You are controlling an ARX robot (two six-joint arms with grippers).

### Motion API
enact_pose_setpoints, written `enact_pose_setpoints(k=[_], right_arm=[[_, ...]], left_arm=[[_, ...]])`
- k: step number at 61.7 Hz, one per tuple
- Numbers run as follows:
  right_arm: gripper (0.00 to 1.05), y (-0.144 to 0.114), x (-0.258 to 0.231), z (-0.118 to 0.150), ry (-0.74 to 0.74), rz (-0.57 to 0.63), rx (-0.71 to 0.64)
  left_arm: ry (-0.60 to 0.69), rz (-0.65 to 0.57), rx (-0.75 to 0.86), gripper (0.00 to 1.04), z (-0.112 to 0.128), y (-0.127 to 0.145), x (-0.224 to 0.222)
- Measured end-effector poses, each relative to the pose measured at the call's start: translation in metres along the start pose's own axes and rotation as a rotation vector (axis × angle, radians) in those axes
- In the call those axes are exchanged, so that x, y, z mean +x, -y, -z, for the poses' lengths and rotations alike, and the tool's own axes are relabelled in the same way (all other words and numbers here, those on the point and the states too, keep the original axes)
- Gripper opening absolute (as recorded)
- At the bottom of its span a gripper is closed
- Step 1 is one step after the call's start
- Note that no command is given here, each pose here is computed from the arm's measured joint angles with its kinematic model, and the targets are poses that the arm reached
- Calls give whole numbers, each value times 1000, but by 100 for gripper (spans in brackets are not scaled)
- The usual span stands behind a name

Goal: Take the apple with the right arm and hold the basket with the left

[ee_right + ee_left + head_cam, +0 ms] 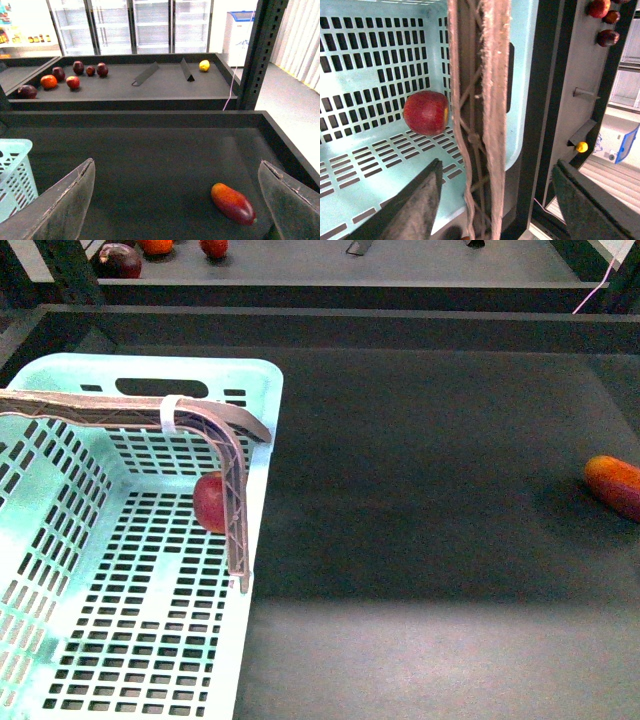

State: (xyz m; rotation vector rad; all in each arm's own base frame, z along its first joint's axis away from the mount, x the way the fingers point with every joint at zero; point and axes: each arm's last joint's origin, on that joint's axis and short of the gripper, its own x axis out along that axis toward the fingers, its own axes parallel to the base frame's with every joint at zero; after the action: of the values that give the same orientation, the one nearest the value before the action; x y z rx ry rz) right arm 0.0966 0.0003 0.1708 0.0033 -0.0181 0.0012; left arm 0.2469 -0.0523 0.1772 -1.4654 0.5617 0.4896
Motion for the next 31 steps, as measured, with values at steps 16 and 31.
enact_pose_setpoints(k=[16, 31], right_arm=[[96, 0, 0, 0, 0, 0, 0], [96, 0, 0, 0, 0, 0, 0]], left_arm=[[50, 105, -26, 98, 11, 6, -60], [203, 513, 591, 71, 0, -13, -62]])
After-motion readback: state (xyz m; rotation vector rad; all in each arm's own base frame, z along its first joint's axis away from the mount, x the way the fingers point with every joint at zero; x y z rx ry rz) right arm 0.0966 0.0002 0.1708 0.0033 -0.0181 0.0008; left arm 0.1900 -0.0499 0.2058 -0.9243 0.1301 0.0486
